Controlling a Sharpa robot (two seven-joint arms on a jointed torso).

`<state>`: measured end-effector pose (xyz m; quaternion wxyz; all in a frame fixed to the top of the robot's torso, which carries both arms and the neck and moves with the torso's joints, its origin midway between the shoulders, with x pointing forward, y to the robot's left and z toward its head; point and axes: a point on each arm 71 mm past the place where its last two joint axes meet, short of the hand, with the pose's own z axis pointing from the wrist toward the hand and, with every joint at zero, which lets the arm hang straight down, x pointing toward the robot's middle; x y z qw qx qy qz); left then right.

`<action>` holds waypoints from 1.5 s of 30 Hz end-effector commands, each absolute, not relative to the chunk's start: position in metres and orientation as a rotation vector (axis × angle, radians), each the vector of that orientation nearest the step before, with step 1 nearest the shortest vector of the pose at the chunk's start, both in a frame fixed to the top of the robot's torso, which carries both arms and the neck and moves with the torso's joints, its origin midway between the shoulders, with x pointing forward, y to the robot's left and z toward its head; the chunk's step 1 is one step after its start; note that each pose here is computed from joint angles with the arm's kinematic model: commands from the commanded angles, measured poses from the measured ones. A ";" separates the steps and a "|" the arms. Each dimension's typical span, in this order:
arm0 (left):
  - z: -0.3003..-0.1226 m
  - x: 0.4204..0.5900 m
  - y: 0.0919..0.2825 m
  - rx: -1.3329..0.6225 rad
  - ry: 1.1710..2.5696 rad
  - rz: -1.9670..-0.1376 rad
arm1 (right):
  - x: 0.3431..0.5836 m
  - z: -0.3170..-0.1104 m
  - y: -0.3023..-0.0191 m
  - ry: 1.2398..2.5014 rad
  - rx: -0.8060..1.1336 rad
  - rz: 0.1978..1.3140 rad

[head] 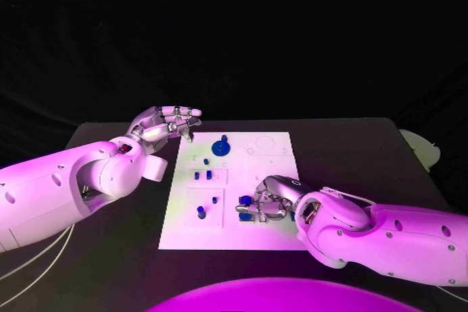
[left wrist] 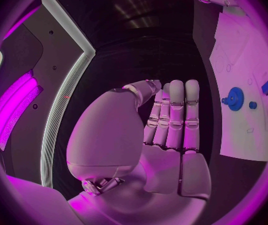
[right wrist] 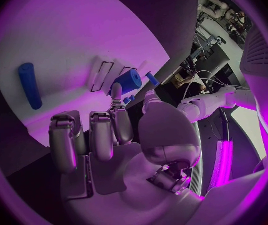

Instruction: Assemble the parts on the task board

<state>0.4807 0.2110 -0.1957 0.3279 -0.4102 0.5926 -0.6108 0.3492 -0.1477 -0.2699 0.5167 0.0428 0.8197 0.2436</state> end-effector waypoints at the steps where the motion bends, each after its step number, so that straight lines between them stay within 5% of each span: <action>1: -0.195 0.480 0.209 -1.071 1.556 -1.622 | 0.346 -0.266 -0.148 1.945 0.058 0.593; 45: -0.195 0.480 0.211 -1.074 1.561 -1.618 | 0.350 -0.275 -0.155 2.009 -0.004 0.546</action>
